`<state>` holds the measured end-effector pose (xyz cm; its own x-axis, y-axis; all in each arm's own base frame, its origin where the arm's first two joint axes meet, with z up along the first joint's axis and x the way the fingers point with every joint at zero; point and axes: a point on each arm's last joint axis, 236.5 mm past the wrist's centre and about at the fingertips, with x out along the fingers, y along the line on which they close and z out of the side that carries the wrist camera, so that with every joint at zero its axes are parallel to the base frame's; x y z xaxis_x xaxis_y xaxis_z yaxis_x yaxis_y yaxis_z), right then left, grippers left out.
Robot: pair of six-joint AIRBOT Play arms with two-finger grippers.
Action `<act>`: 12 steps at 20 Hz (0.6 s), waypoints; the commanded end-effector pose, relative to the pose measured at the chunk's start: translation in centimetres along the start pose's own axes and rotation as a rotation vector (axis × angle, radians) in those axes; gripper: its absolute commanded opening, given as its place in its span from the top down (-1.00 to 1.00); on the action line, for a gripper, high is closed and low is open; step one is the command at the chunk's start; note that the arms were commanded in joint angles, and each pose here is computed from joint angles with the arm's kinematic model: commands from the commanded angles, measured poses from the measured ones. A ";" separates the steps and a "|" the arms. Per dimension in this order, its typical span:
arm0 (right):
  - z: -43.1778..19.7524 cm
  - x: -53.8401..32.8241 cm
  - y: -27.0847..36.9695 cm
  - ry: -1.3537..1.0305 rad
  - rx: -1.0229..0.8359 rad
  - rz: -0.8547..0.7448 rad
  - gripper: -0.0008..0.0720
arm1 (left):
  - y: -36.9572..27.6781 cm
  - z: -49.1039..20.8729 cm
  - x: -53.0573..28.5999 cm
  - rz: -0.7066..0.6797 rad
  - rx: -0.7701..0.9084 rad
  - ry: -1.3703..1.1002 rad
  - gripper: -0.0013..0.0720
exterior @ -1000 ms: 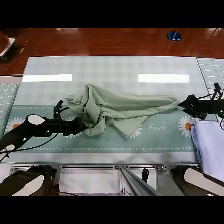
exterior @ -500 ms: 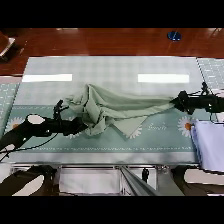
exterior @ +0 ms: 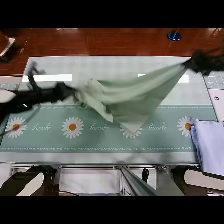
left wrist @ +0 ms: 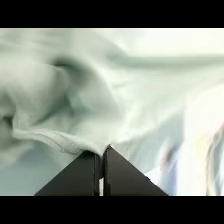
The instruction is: Fold the shirts.
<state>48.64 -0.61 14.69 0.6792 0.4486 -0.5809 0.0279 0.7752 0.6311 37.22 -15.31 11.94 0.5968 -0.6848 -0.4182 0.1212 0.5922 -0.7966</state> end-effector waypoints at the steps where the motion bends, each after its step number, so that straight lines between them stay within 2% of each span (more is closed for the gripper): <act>1: 7.0 -10.7 11.2 -0.244 -0.225 0.060 0.93 | -12.9 10.7 -8.7 -0.147 0.262 -0.313 0.90; 3: 7.8 -17.2 16.6 -0.366 -0.359 0.063 0.93 | -19.5 13.7 -14.3 -0.197 0.409 -0.457 0.90; 6: 4.8 -24.5 19.7 -0.443 -0.496 -0.044 0.93 | -26.0 15.0 -21.5 -0.193 0.590 -0.631 0.90; 9: 1.3 -30.4 20.0 -0.510 -0.556 -0.194 0.93 | -28.2 14.2 -26.8 -0.076 0.701 -0.762 0.90; 12: -1.9 -35.1 21.3 -0.591 -0.586 -0.251 0.93 | -27.9 12.3 -31.5 0.131 0.783 -0.880 0.90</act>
<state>29.64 1.58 46.13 0.9578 0.1676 -0.2336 -0.1395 0.9813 0.1323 28.83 -7.47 50.70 0.8917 -0.4145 0.1820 0.4511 0.8474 -0.2801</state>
